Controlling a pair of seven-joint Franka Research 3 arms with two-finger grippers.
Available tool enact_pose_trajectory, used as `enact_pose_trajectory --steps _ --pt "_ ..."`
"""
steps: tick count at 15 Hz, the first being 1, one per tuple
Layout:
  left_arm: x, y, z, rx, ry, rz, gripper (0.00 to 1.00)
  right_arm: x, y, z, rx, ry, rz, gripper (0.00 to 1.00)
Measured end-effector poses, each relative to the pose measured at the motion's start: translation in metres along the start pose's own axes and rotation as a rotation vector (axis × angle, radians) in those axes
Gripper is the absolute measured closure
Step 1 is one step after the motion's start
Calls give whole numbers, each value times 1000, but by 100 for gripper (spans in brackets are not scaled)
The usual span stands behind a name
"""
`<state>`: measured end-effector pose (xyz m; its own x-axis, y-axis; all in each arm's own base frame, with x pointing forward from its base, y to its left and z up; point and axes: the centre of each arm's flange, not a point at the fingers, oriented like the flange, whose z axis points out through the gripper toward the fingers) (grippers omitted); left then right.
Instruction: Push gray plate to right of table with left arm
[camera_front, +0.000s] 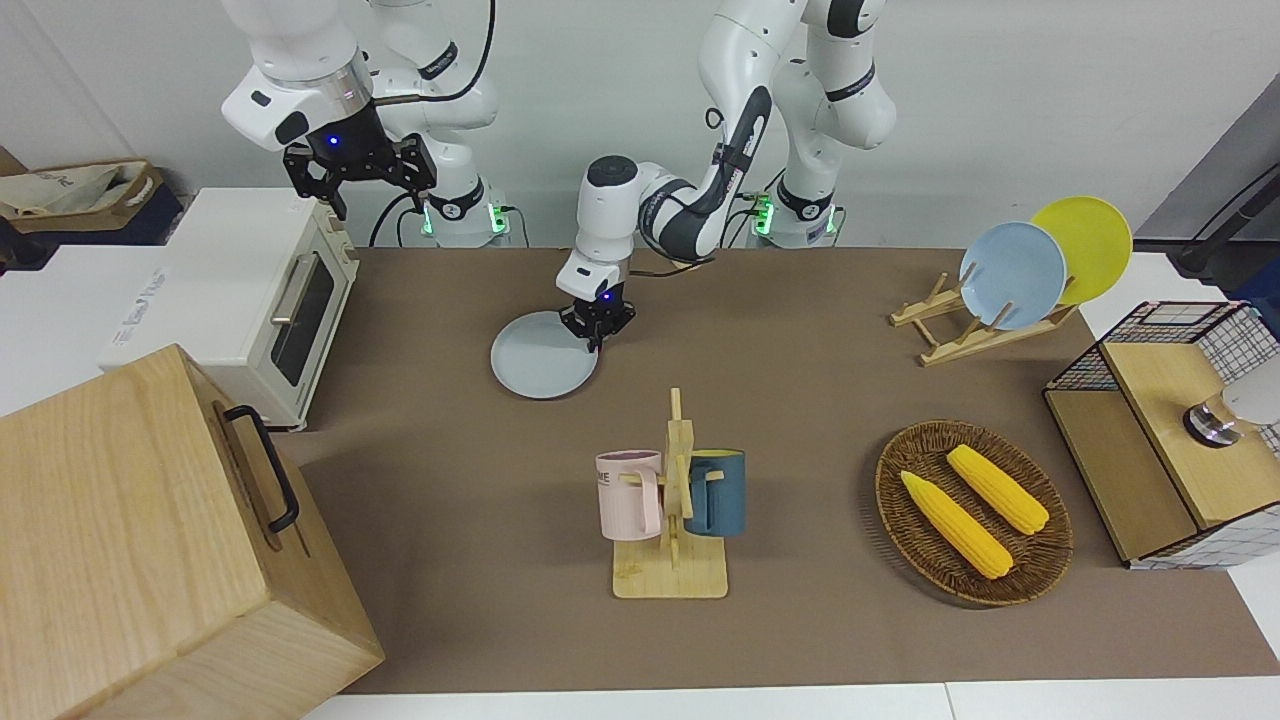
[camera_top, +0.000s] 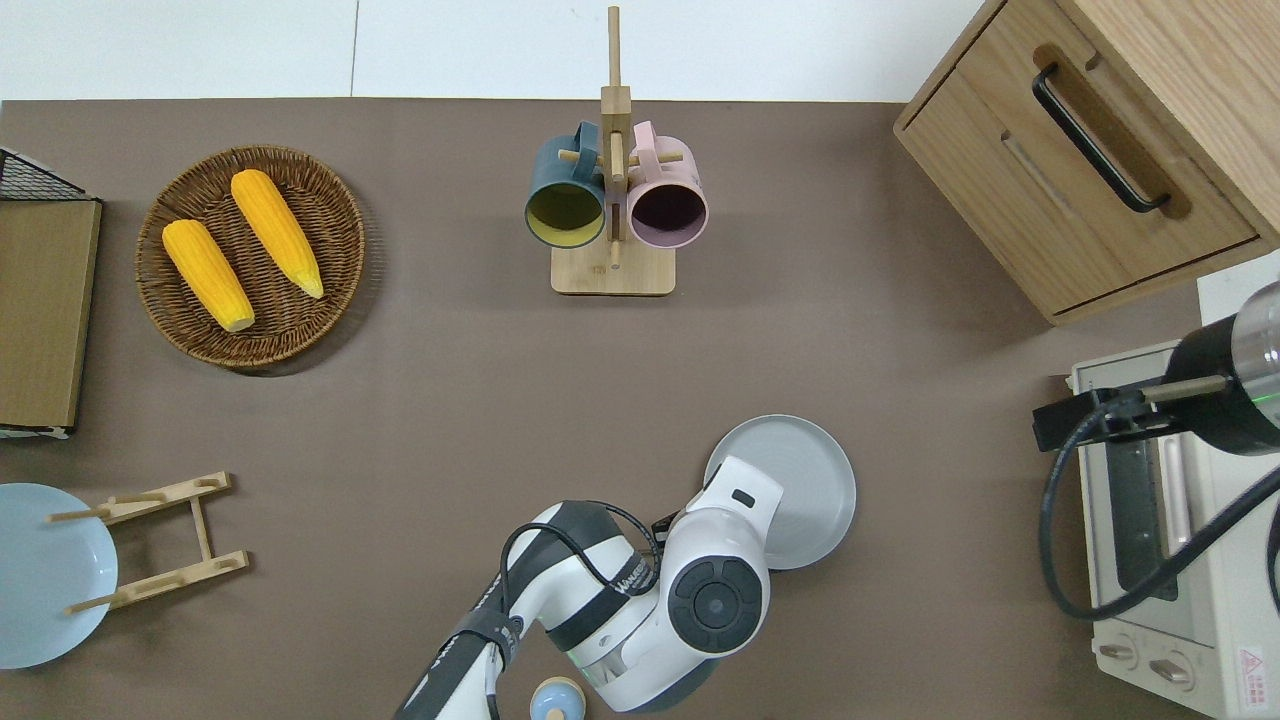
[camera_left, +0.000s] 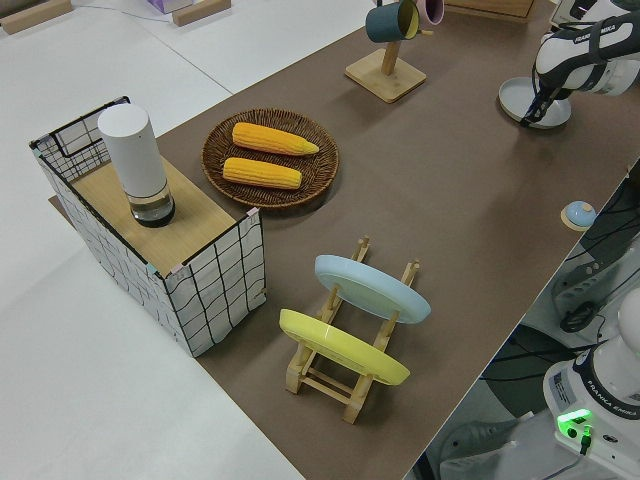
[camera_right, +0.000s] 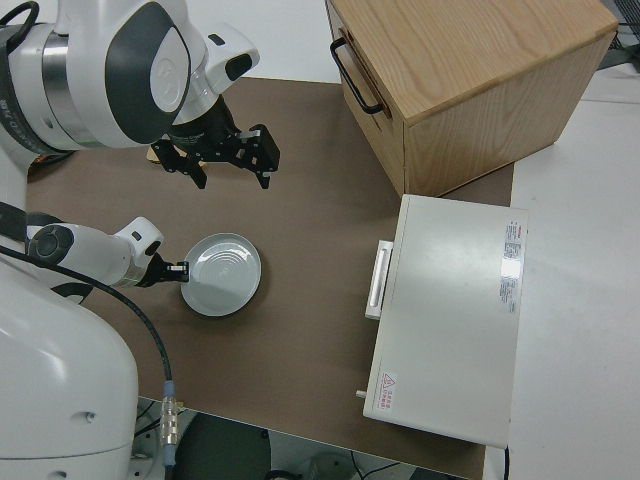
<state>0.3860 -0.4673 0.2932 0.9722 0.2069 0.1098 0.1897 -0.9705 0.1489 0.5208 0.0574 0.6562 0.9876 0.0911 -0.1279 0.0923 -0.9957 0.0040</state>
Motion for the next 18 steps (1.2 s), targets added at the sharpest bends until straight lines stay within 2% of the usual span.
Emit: enact_pose_trajectory --steps 8,9,12,15,18 --pt "1 1 15 28 -15 12 4 0 0 0 0 0 0 1" --pt "2 0 15 31 -15 15 1 0 0 0 0 0 0 1" --pt "6 -1 13 42 -17 31 1 0 0 0 0 0 0 1" --pt "22 -8 2 62 -25 52 1 0 0 0 0 0 0 1" --pt "44 -19 -25 53 -79 71 1 0 0 0 0 0 0 1"
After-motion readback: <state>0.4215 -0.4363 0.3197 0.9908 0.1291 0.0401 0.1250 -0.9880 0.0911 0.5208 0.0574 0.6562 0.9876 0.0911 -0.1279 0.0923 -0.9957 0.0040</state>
